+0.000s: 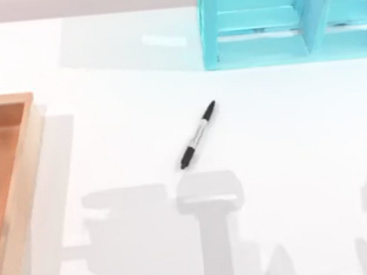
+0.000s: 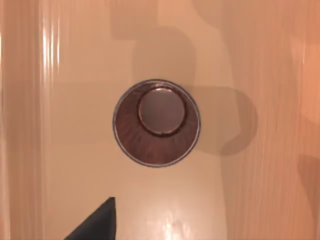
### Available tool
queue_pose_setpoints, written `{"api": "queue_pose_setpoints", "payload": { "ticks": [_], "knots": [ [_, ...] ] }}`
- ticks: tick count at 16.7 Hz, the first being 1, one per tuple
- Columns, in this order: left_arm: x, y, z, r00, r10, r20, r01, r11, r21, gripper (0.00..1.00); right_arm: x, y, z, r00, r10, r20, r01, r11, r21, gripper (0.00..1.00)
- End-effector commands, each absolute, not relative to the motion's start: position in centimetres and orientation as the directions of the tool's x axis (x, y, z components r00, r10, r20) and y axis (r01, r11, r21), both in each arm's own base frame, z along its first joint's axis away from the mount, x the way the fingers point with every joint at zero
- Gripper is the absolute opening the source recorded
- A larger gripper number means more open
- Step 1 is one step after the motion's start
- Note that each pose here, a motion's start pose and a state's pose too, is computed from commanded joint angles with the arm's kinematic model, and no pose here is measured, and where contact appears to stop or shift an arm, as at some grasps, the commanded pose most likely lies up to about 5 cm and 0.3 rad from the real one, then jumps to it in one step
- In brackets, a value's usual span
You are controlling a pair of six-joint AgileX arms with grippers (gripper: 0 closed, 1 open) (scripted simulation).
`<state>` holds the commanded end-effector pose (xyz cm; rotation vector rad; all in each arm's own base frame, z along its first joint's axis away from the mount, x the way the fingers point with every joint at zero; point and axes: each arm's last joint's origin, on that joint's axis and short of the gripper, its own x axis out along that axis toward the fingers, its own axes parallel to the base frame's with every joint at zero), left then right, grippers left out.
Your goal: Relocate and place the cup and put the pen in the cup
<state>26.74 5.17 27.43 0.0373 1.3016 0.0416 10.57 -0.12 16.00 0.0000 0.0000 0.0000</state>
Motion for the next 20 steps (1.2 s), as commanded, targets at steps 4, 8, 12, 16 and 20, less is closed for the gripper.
{"api": "queue_pose_setpoints", "payload": {
  "ticks": [4,8,12,16,20],
  "knots": [
    [30.7,6.6,26.8,0.095,0.02,-0.995,0.017,1.0,0.022,1.0,10.6,-0.1,16.0,1.0,0.0,0.0,0.0,1.0,0.0,1.0],
    [32.2,7.3,25.8,-0.002,0.002,-1.0,0.021,1.0,0.002,1.0,10.6,-0.1,16.0,1.0,0.0,0.0,0.0,1.0,0.0,1.0],
    [32.2,7.3,25.8,-0.003,0.002,-1.0,0.021,1.0,0.002,1.0,10.6,-0.1,16.0,1.0,0.0,0.0,0.0,1.0,0.0,1.0],
    [32.3,7.1,24.6,-0.012,0.0,-1.0,0.024,1.0,0.0,1.0,10.6,-0.1,16.0,1.0,0.0,0.0,0.0,1.0,0.0,1.0],
    [32.6,7.3,20.4,0.008,0.004,-1.0,0.022,1.0,0.004,1.0,10.6,-0.1,16.0,1.0,0.0,0.0,0.0,1.0,0.0,1.0]
  ]
}}
